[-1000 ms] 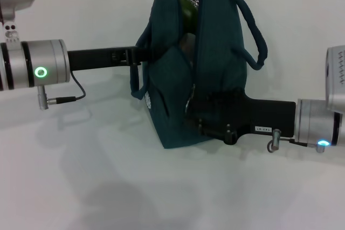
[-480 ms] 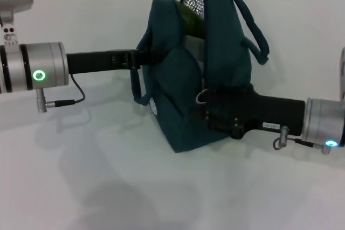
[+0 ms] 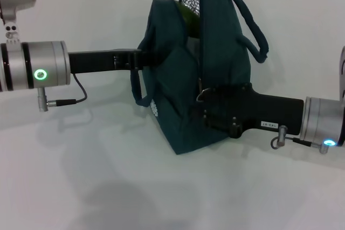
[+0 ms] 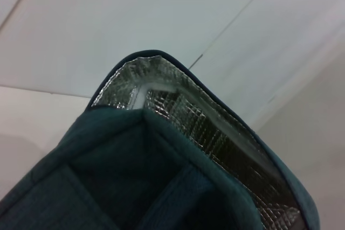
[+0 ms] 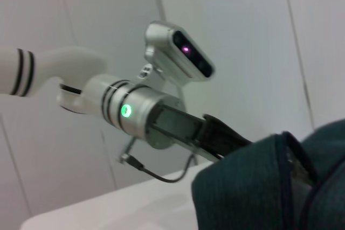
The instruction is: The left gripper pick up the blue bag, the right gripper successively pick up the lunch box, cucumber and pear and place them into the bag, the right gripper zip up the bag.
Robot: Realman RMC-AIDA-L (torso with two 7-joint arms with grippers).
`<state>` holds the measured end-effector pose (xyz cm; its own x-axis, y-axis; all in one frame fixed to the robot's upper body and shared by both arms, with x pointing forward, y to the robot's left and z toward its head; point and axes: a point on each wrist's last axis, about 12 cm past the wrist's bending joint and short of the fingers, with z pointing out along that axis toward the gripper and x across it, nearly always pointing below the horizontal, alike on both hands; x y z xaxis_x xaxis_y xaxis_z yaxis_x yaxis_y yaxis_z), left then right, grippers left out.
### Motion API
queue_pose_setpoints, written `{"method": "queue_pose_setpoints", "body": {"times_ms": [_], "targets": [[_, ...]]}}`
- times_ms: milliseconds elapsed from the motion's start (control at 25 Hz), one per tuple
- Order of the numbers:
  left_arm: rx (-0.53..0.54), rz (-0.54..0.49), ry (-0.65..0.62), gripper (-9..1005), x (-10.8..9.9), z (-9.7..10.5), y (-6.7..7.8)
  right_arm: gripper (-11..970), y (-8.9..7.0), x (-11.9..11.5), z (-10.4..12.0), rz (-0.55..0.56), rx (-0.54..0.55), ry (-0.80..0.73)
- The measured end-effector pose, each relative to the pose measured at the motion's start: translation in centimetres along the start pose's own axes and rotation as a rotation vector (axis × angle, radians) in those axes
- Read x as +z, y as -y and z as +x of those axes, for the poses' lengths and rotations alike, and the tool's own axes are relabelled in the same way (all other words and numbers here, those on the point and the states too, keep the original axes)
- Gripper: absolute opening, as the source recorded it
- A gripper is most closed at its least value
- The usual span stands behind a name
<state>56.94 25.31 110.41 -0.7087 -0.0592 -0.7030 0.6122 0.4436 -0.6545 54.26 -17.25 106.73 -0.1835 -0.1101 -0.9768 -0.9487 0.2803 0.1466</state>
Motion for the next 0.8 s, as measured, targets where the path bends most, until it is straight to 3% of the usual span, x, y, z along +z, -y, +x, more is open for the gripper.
{"method": "queue_pose_setpoints", "body": {"times_ms": [600, 800], "targets": [[0.069, 0.017, -0.012, 56, -0.3, -0.1, 0.1, 406, -0.8, -0.7, -0.1, -0.042, 0.098, 0.085], [0.071, 0.013, -0.011, 56, -0.5, 0.1, 0.1, 380, -1.4, -0.6, -0.1, -0.105, 0.123, 0.071]]}}
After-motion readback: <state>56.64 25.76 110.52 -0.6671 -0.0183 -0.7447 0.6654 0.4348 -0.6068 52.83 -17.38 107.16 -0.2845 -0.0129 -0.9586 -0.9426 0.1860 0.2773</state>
